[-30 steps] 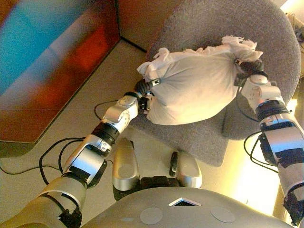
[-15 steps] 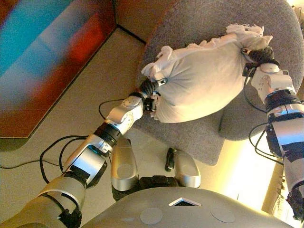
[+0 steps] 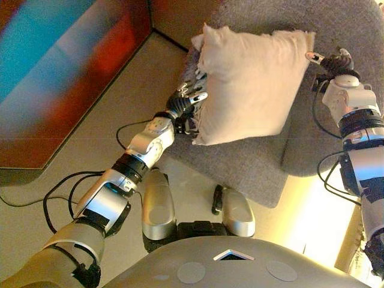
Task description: Pick up the cushion and take it to the sofa
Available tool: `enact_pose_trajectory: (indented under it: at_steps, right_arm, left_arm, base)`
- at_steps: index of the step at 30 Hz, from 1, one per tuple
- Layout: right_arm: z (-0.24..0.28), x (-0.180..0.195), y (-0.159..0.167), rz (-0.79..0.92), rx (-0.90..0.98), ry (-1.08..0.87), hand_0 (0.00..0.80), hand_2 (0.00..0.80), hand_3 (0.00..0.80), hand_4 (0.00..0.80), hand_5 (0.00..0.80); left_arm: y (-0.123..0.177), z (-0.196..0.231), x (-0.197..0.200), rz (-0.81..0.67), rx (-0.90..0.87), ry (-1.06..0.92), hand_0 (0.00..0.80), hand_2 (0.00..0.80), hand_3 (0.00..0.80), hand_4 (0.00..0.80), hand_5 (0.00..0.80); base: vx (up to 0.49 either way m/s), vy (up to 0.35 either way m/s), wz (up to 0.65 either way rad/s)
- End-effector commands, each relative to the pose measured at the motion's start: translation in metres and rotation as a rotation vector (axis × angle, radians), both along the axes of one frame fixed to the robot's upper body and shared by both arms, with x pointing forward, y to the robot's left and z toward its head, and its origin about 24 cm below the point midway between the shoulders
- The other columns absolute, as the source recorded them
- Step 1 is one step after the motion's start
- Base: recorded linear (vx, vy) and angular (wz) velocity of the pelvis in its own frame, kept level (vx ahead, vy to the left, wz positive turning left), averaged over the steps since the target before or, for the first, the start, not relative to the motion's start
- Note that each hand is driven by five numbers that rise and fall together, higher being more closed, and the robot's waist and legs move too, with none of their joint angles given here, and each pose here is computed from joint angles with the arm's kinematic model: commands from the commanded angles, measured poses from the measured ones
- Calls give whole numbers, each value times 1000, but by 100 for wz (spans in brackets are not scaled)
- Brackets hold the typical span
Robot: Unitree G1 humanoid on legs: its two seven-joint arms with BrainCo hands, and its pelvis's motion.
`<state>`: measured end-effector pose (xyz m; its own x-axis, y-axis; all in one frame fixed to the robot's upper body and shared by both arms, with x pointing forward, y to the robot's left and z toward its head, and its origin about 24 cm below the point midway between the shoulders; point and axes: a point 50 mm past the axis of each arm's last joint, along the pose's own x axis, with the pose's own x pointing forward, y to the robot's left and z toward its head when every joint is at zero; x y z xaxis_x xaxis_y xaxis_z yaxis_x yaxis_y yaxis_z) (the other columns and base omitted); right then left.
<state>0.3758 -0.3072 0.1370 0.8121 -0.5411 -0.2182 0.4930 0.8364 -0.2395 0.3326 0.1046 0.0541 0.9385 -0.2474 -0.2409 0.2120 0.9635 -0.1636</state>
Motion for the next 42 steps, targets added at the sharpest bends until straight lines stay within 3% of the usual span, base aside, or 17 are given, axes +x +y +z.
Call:
enact_pose_trajectory:
  at_steps: [1,8,17,25,32,36,42]
  right_arm:
    - [55,-20,-45,-283,-30,-304,0,0,0,0,0]
    - [54,-33,-63,-319,-91,-290,0,0,0,0,0]
    - [25,-47,-68,-111,-27,-245,0,0,0,0,0]
    - [-54,-80,-18,48,296,-334,0,0,0,0,0]
    - [-112,-107,37,283,389,-249,0,0,0,0,0]
    - [-133,-122,71,397,610,-270,0,0,0,0,0]
    - [-151,-144,109,493,821,-289,0,0,0,0,0]
  left_arm:
    - [-8,19,-11,-7,-177,-120,0,0,0,0,0]
    - [13,14,-22,37,-163,-159,0,0,0,0,0]
    - [56,-12,-41,72,-193,-70,0,0,0,0,0]
    - [89,-28,-75,25,-235,-69,0,0,0,0,0]
    - [97,-27,-88,41,-287,-138,0,0,0,0,0]
    - [103,-39,-99,94,-186,-135,0,0,0,0,0]
    - [107,-53,-118,73,-245,-112,0,0,0,0,0]
  base:
    - [12,38,3]
    - [16,26,0]
    - [-38,85,-1]
    - [-66,103,-6]
    - [-72,88,-31]
    - [-79,24,-24]
    - [-85,26,-25]
